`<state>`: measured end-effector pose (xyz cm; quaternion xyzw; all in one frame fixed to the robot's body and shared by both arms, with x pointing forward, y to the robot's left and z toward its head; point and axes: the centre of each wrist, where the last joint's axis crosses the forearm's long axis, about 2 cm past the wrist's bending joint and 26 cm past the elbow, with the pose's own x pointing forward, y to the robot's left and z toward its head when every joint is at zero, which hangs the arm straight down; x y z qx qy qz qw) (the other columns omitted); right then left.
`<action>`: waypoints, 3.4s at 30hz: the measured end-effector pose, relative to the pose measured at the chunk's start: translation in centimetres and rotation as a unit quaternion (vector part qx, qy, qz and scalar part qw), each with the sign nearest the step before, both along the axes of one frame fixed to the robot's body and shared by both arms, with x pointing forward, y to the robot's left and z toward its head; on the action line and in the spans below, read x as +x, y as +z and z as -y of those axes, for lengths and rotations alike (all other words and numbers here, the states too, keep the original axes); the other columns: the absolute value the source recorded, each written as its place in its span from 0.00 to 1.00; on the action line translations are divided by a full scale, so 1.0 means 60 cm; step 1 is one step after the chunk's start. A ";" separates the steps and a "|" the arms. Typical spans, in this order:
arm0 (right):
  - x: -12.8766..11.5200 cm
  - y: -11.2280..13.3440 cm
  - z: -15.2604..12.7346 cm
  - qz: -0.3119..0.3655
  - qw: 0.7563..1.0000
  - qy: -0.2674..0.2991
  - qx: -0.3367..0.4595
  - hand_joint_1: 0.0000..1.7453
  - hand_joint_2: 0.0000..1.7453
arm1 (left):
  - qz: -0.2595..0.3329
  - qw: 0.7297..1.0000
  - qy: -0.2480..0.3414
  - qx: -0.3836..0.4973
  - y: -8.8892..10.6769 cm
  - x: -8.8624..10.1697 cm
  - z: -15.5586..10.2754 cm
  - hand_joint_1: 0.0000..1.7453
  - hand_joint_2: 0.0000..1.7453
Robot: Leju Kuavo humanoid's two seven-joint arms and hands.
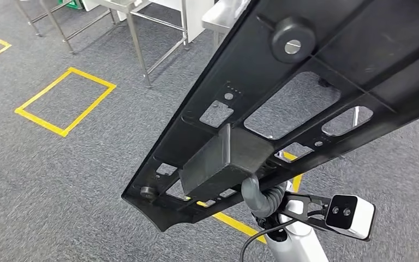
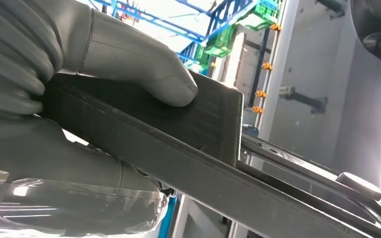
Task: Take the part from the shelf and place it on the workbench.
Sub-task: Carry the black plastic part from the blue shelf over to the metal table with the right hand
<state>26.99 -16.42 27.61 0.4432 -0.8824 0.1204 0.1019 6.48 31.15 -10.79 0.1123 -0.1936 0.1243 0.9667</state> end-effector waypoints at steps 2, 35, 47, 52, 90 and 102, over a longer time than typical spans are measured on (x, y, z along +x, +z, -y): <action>0.000 0.001 -0.001 0.001 1.000 0.002 0.000 1.00 1.00 | 0.000 1.000 0.000 0.000 0.000 0.000 0.000 0.00 0.00; 0.003 -0.015 -0.039 0.002 0.996 0.060 -0.058 1.00 1.00 | 0.008 1.000 0.015 -0.003 -0.001 -0.005 -0.001 0.00 0.00; 0.020 -0.029 -0.040 -0.027 0.997 0.057 -0.055 1.00 1.00 | 0.011 1.000 0.026 -0.007 -0.001 -0.005 0.002 0.00 0.00; 0.020 -0.031 -0.040 -0.033 0.997 0.050 -0.050 1.00 1.00 | 0.009 1.000 0.024 -0.011 -0.002 -0.009 0.002 0.00 0.00; 0.015 -0.068 -0.006 -0.059 0.996 -0.005 -0.068 1.00 1.00 | 0.019 1.000 0.006 -0.020 0.000 0.000 -0.002 0.00 0.00; 0.012 -0.072 -0.002 -0.070 0.996 0.011 -0.047 1.00 1.00 | 0.019 1.000 0.006 -0.016 0.000 -0.003 -0.009 0.00 0.00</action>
